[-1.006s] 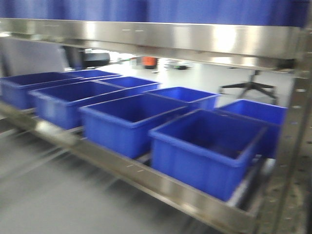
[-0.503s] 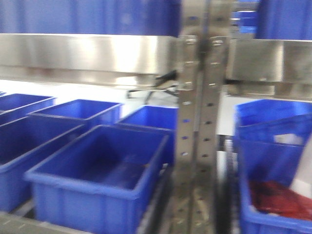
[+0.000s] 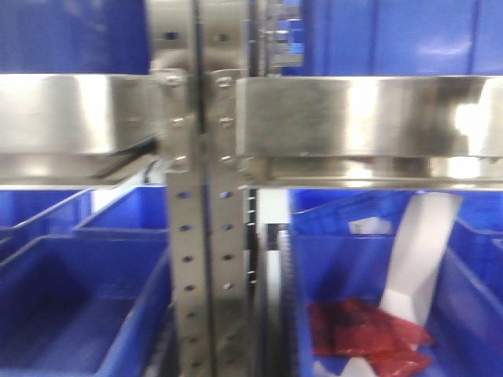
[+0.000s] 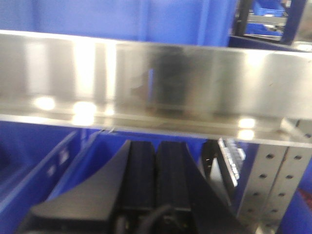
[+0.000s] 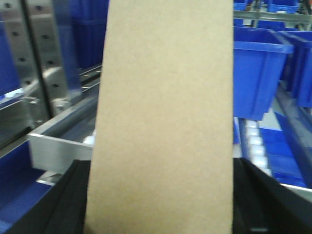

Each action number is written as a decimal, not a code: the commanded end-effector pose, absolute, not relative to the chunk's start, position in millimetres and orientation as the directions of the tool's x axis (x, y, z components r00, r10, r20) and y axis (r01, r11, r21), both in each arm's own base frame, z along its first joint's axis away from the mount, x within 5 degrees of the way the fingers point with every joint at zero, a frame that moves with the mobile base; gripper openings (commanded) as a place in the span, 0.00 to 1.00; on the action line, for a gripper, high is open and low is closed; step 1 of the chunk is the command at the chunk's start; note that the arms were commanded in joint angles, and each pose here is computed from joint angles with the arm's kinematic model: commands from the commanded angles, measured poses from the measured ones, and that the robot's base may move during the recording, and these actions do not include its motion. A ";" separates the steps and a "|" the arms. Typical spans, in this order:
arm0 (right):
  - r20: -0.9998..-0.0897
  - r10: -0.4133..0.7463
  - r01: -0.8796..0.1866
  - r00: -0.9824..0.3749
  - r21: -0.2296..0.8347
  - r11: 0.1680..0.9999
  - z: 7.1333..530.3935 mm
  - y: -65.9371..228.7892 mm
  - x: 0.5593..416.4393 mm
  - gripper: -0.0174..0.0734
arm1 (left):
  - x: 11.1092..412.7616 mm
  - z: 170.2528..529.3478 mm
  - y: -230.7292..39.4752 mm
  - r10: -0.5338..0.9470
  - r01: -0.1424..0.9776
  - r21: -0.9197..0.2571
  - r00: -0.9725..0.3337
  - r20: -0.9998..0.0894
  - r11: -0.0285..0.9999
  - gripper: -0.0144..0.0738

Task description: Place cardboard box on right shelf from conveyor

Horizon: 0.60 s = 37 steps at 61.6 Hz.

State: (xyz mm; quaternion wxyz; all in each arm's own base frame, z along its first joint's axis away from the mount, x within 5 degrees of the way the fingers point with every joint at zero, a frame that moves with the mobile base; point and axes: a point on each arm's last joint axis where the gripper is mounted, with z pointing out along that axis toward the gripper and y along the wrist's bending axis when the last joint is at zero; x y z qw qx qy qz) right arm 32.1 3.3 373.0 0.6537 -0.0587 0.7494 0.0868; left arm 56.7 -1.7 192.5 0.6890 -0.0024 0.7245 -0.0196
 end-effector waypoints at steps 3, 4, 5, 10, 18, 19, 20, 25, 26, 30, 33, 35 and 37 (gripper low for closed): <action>-0.999 0.033 -0.204 -0.021 0.036 0.978 390.1 3.3 32.5 0.42 | 55.9 198.0 -0.9 -0.038 0.016 -0.037 0.043 -0.998 0.999 0.03; -0.999 0.033 -0.204 -0.021 0.036 0.978 390.1 3.3 32.5 0.42 | 55.9 198.0 -0.9 -0.038 0.016 -0.037 0.043 -0.998 0.999 0.03; -0.999 0.033 -0.204 -0.021 0.036 0.978 390.1 3.3 32.5 0.42 | 55.9 198.0 -0.9 -0.038 0.016 -0.037 0.043 -0.998 0.999 0.03; -0.999 0.033 -0.204 -0.021 0.036 0.978 390.1 3.3 32.5 0.42 | 55.9 198.0 -0.9 -0.038 0.016 -0.037 0.043 -0.998 0.999 0.03; -0.999 0.033 -0.204 -0.021 0.036 0.978 390.1 3.3 32.5 0.42 | 56.1 197.9 -0.9 -0.038 0.016 -0.037 0.041 -0.998 0.999 0.03; -0.999 0.033 -0.204 -0.021 0.036 0.978 390.1 3.3 32.5 0.42 | 56.1 197.9 -0.9 -0.038 0.016 -0.037 0.041 -0.998 0.999 0.03; -0.999 0.033 -0.204 -0.021 0.036 0.978 390.1 3.3 32.5 0.42 | 56.1 197.9 -0.9 -0.038 0.016 -0.037 0.041 -0.998 0.999 0.03; -0.999 0.033 -0.204 -0.021 0.036 0.978 390.1 3.3 32.5 0.42 | 56.1 197.9 -0.9 -0.038 0.016 -0.037 0.041 -0.998 0.999 0.03; -0.999 0.033 -0.204 -0.021 0.036 0.978 390.1 3.3 32.5 0.42 | 56.1 197.9 -0.9 -0.038 0.016 -0.037 0.041 -0.998 0.999 0.03; -0.999 0.033 -0.204 -0.021 0.036 0.978 390.1 3.3 32.5 0.42 | 56.1 197.9 -0.9 -0.038 0.016 -0.037 0.041 -0.998 0.999 0.03; -0.999 0.033 -0.204 -0.021 0.036 0.978 390.1 3.3 32.5 0.42 | 56.1 197.9 -0.9 -0.038 0.016 -0.037 0.041 -0.998 0.999 0.03; -0.999 0.033 -0.204 -0.021 0.036 0.978 390.1 3.3 32.5 0.42 | 56.1 197.9 -0.9 -0.038 0.016 -0.037 0.041 -0.998 0.999 0.03; -0.999 0.033 -0.204 -0.021 0.036 0.978 390.1 3.3 32.5 0.42 | 56.1 197.9 -0.9 -0.038 0.016 -0.037 0.041 -0.998 0.999 0.03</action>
